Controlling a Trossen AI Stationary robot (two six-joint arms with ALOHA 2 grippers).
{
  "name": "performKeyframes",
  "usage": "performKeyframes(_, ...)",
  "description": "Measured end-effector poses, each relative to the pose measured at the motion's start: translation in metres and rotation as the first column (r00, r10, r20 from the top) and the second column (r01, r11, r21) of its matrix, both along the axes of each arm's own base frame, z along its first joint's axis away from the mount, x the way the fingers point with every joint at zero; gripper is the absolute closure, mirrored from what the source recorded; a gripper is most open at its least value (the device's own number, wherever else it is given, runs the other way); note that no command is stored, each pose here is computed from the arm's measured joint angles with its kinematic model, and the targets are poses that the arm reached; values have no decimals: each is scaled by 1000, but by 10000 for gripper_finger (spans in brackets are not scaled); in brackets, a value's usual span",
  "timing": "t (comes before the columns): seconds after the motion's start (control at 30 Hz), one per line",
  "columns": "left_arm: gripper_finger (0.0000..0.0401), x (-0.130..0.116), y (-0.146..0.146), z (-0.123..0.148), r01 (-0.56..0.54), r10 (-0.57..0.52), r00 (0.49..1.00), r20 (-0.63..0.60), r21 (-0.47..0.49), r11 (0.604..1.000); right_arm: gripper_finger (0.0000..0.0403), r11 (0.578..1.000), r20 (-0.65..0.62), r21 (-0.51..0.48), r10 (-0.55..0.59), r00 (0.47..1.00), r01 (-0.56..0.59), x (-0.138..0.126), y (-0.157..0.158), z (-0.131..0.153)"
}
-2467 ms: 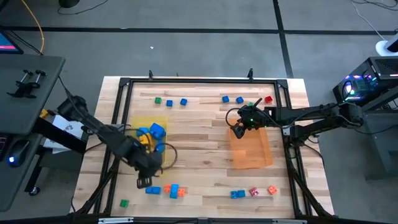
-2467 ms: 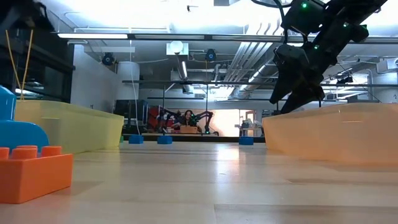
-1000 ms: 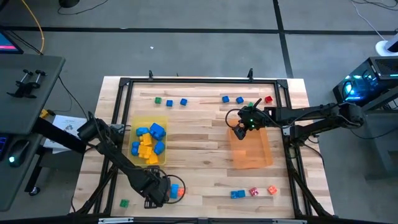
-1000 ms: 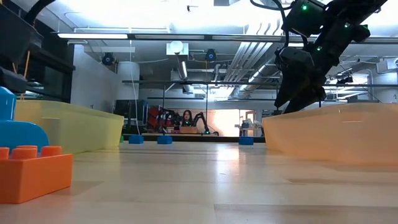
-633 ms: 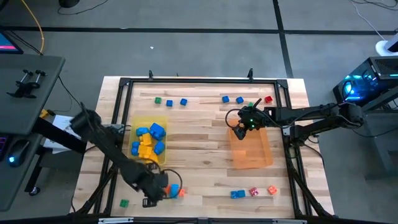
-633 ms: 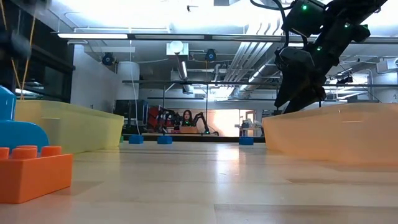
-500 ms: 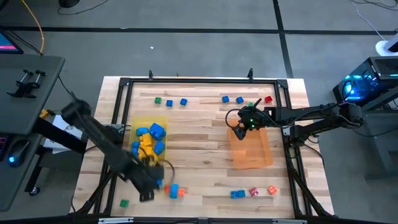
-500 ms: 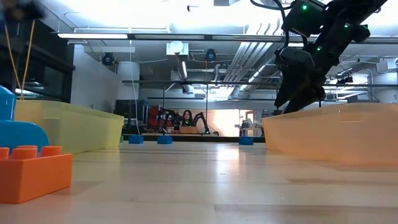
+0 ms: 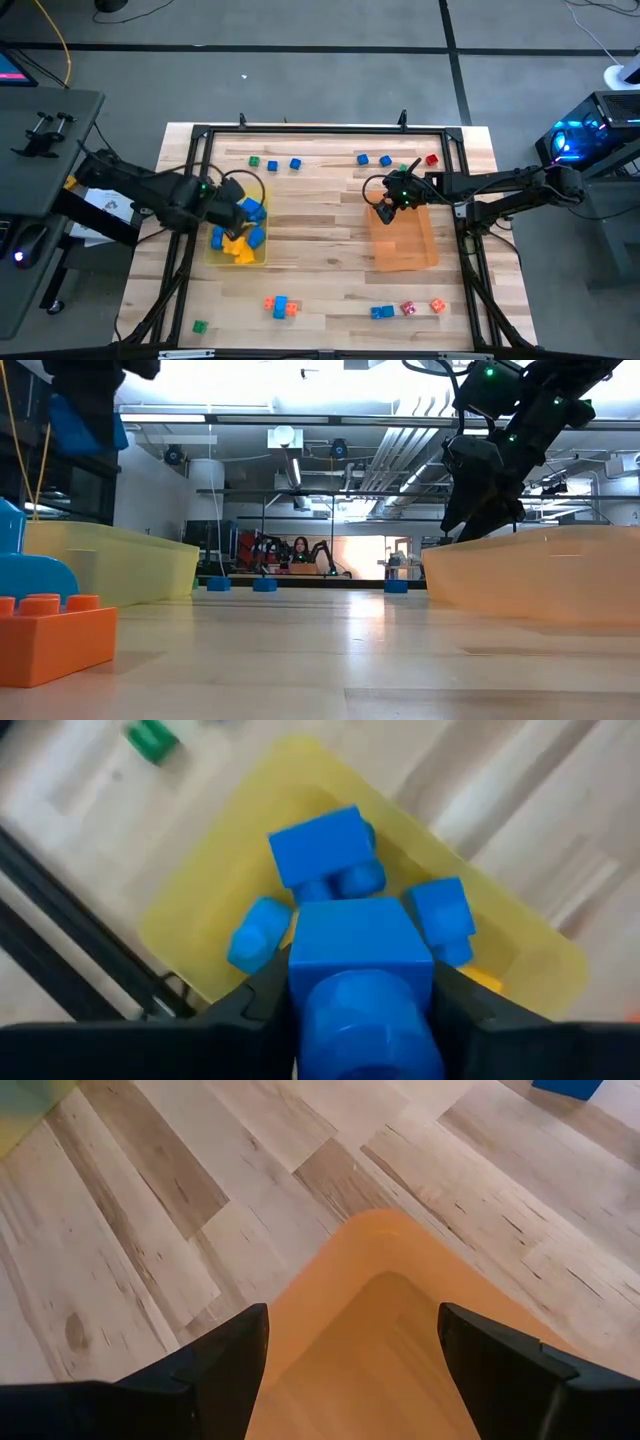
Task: Sort blocks by size
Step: Put the large blue game piece into the yellow bin
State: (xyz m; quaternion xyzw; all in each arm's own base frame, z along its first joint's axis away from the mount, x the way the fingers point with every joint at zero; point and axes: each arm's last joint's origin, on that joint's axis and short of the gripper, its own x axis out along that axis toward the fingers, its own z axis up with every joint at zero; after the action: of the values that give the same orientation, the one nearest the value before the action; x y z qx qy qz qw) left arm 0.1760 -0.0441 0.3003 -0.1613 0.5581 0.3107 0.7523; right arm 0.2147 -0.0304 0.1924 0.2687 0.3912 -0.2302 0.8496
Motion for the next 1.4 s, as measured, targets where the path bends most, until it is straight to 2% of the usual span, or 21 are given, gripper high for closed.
performKeyframes(0.17, 196, 4, 8, -4, -67, 66, 997, -46, -8, 998, 117, 1000, 0, 0, 0, 1000, 0, 0, 0, 0)
performKeyframes(0.3, 153, 6, 13, -5, -105, 102, 993, -58, -58, 993, 117, 1000, -1, -6, 7, 1000, -7, 0, 0, 0)
performKeyframes(0.37, 139, 9, 13, -5, -132, 129, 991, -33, -105, 986, 117, 1000, -3, -11, 13, 1000, -13, 0, 0, 0)
performKeyframes(0.43, 134, 17, 8, -4, -132, 142, 988, 54, -159, 978, 117, 1000, -4, -10, 13, 1000, -13, 0, 0, 0)
performKeyframes(0.5, 133, 30, -6, 0, -72, 119, 971, 207, -223, 972, 117, 1000, -4, -8, 15, 1000, -15, 0, 0, 0)
performKeyframes(0.57, 135, 44, -25, 6, 39, 67, 927, 368, -273, 961, 117, 1000, -4, -3, 20, 1000, -20, 0, 0, 0)
performKeyframes(0.63, 137, 57, -48, 7, 160, -8, 883, 468, -286, 945, 117, 1000, -6, -2, 22, 1000, -22, 0, 0, 0)
performKeyframes(0.7, 139, 63, -72, -5, 230, -79, 891, 448, -295, 927, 117, 1000, -8, -8, 30, 1000, -30, 0, 0, 0)
performKeyframes(0.77, 139, 68, -92, -28, 230, -107, 932, 346, -338, 912, 117, 999, -10, -12, 38, 999, -38, 0, 0, 0)
performKeyframes(0.9, 139, 82, -122, -73, 76, -18, 993, 117, -507, 858, 117, 999, -16, -13, 41, 999, -41, -1, 1, -1)
performKeyframes(1.0, 140, 92, -134, -91, -80, 77, 997, -29, -582, 810, 117, 999, -17, -13, 41, 999, -41, -1, 1, -1)
performKeyframes(1.13, 140, 110, -140, -84, -173, 216, 976, 4, -582, 794, 117, 999, -23, -12, 42, 999, -42, -1, 1, -1)
performKeyframes(1.23, 140, 120, -139, -76, -269, 353, 935, 32, -584, 766, 117, 999, -25, -12, 50, 998, -50, -1, 1, -1)
performKeyframes(1.3, 140, 124, -139, -75, -323, 406, 914, 13, -582, 746, 117, 998, -28, -21, 62, 998, -63, -1, 1, -1)
performKeyframes(1.4, 140, 124, -141, -85, -412, 453, 889, -57, -532, 740, 117, 996, -36, -33, 80, 996, -81, -2, 1, -1)
